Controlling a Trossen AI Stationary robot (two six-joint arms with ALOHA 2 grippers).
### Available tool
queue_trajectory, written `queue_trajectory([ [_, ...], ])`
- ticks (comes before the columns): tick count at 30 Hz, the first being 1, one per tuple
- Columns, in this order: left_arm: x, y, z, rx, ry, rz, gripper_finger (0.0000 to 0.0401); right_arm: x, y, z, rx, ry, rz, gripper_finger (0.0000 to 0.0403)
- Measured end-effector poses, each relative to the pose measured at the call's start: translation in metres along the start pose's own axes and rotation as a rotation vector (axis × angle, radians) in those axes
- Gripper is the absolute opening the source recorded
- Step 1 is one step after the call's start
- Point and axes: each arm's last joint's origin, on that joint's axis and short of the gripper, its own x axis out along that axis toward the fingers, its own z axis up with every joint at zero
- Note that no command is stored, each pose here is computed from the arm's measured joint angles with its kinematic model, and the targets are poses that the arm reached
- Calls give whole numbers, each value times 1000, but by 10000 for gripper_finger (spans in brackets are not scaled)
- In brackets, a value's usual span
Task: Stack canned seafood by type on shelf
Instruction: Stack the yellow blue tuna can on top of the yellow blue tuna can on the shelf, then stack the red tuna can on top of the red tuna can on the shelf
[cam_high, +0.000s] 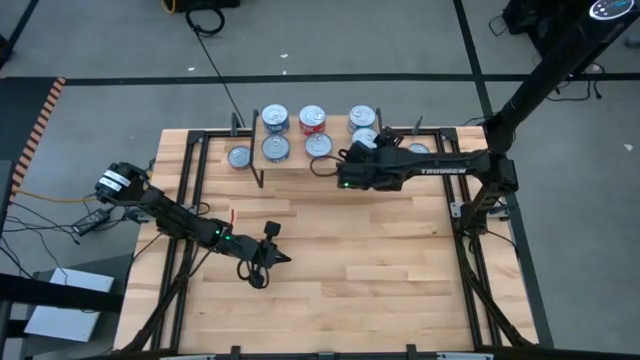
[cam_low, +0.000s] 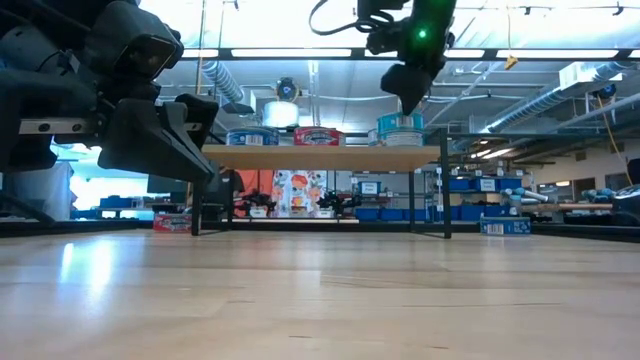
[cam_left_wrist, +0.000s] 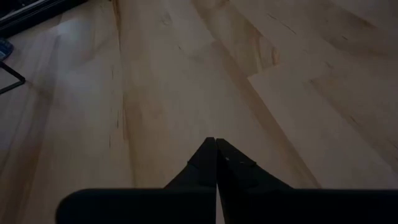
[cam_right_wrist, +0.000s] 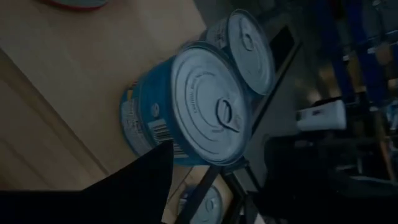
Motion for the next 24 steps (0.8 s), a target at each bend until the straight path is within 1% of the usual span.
queue_trajectory([
  [3,0,0,0,0,0,0,3,3,-1,1,2,10,28,260],
  [7,0,0,0,0,0,0,3,5,-2,3,3,9,39,255],
  [12,0,0,0,0,0,0,3,2,-2,3,-6,-9,21,226],
  [15,0,0,0,0,0,0,3,-11,5,2,-22,-57,47,195],
  [18,0,0,0,-1,-1,0,4,-26,15,-1,-57,-87,111,156],
  [21,0,0,0,-1,-4,0,4,-40,25,-6,-54,-100,187,111],
  [24,0,0,0,-1,-3,0,4,-48,41,-14,-43,-141,221,62],
])
